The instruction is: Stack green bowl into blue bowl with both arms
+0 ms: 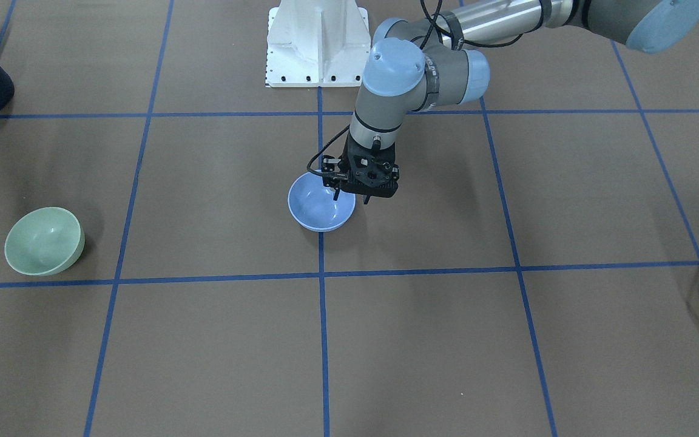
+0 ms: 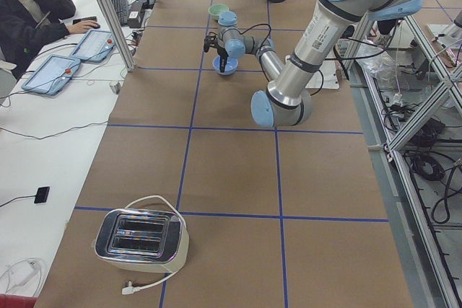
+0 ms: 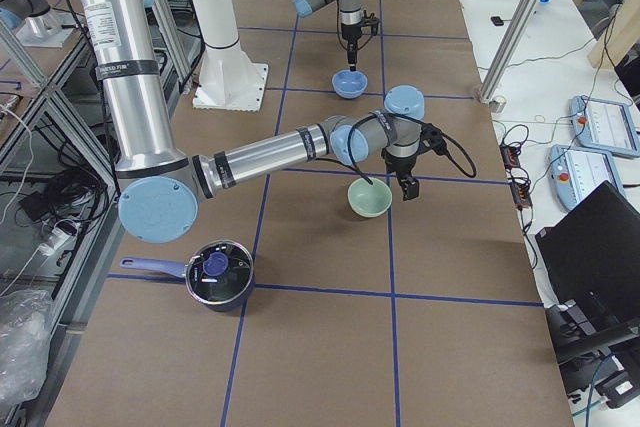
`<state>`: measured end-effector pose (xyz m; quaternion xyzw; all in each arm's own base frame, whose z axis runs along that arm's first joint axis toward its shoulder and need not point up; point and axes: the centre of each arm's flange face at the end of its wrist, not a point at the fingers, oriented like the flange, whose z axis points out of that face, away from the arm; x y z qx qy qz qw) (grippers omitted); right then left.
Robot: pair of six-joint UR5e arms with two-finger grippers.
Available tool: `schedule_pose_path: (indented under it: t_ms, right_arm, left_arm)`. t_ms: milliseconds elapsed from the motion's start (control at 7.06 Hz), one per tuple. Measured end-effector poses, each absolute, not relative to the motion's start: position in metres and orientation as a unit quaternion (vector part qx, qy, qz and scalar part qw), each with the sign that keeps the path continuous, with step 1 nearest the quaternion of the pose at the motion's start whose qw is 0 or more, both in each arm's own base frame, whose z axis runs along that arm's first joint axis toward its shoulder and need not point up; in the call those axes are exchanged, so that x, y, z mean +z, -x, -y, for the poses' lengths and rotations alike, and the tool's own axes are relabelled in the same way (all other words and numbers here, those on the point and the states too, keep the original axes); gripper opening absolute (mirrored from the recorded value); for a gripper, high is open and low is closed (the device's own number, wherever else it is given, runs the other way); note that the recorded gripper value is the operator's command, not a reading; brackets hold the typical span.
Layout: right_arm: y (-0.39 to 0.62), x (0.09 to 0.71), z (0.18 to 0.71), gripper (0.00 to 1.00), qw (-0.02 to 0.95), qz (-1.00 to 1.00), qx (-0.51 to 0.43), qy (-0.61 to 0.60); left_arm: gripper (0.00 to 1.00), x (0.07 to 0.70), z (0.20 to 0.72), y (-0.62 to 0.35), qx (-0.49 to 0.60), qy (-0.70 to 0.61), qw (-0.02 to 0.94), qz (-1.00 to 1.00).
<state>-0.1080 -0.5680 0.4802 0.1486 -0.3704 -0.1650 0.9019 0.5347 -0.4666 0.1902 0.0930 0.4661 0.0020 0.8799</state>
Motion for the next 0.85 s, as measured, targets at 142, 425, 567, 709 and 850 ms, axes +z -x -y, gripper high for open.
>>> schedule_pose_path:
  t_ms: [142,425,567,709,850]
  right_arm:
    - [0.108,0.48,0.568,1.0,0.902,0.371,-0.165,-0.148]
    - [0.108,0.483,0.566,1.0,0.901,0.372,-0.166,-0.148]
    - [0.107,0.487,0.562,1.0,0.9,0.372,-0.168,-0.151]
    - [0.105,0.496,0.555,1.0,0.898,0.374,-0.172,-0.158]
    - [0.103,0.505,0.547,1.0,0.894,0.377,-0.176,-0.165]
  left_arm:
    - [0.99,0.203,0.476,-0.498,-0.01,-0.103,0.879,-0.466]
    - [0.99,0.26,0.521,-0.4,0.025,-0.108,0.891,-0.441]
    - [0.99,0.292,0.549,-0.342,0.055,-0.107,0.898,-0.423]
    - [0.99,0.331,0.573,-0.276,0.086,-0.113,0.905,-0.4]
    - [0.99,0.379,0.592,-0.203,0.117,-0.122,0.914,-0.369]
